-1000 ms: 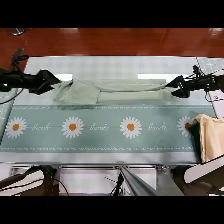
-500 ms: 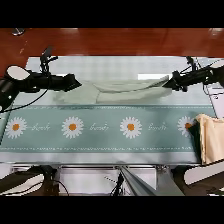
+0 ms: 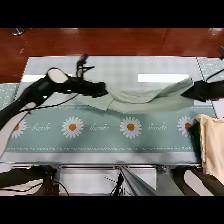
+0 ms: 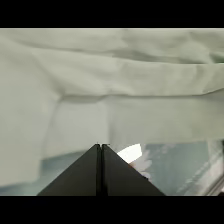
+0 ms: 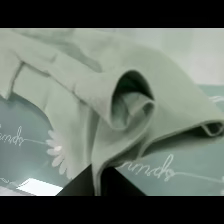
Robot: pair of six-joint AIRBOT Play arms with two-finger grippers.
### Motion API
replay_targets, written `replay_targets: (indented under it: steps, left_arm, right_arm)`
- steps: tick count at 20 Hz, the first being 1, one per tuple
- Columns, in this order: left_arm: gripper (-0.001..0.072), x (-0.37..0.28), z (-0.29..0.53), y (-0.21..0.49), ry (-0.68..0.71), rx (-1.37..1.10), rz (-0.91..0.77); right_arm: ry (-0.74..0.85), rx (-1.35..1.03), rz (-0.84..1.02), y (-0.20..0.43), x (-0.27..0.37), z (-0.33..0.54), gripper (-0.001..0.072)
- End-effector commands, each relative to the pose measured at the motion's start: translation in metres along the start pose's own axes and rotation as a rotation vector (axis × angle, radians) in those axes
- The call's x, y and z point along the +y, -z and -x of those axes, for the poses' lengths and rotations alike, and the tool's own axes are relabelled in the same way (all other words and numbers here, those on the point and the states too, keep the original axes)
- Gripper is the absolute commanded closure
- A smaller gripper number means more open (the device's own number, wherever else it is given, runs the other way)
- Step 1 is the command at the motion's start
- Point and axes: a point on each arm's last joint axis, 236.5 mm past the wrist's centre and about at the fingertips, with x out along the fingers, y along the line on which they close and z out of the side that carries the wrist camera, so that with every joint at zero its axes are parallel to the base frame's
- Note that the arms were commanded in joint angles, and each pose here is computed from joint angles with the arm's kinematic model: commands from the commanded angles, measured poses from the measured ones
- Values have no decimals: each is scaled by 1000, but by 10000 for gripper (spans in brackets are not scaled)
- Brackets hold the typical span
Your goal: Fold the shirts.
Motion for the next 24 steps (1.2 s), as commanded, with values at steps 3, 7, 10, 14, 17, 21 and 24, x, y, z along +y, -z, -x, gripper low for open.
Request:
replay_targets:
  steps: [3, 7, 10, 14, 17, 21, 24]
  left_arm:
    - [685, -84, -104, 34, 83, 149, -39]
    - [684, -142, -155, 118, 186, 372, -52]
    - [683, -165, -164, 181, 217, 513, -71]
    - [684, -164, -138, 129, 246, 443, -65]
    - [684, -105, -82, 34, 184, 302, -54]
    - [684, 24, 60, -64, -99, 101, 58]
    - [683, 57, 190, -102, -183, -179, 86]
  right_arm:
    - [15, -133, -5, 47, 34, 37, 690]
    - [3, -117, -3, 58, 41, 42, 690]
    - [-38, -122, -1, 57, 51, 42, 690]
    - [-50, -123, 2, 56, 54, 42, 690]
    - [-98, -134, 2, 54, 65, 43, 690]
    - [-181, -171, 16, 44, 85, 46, 690]
    - [-256, -110, 68, 41, 111, 22, 690]
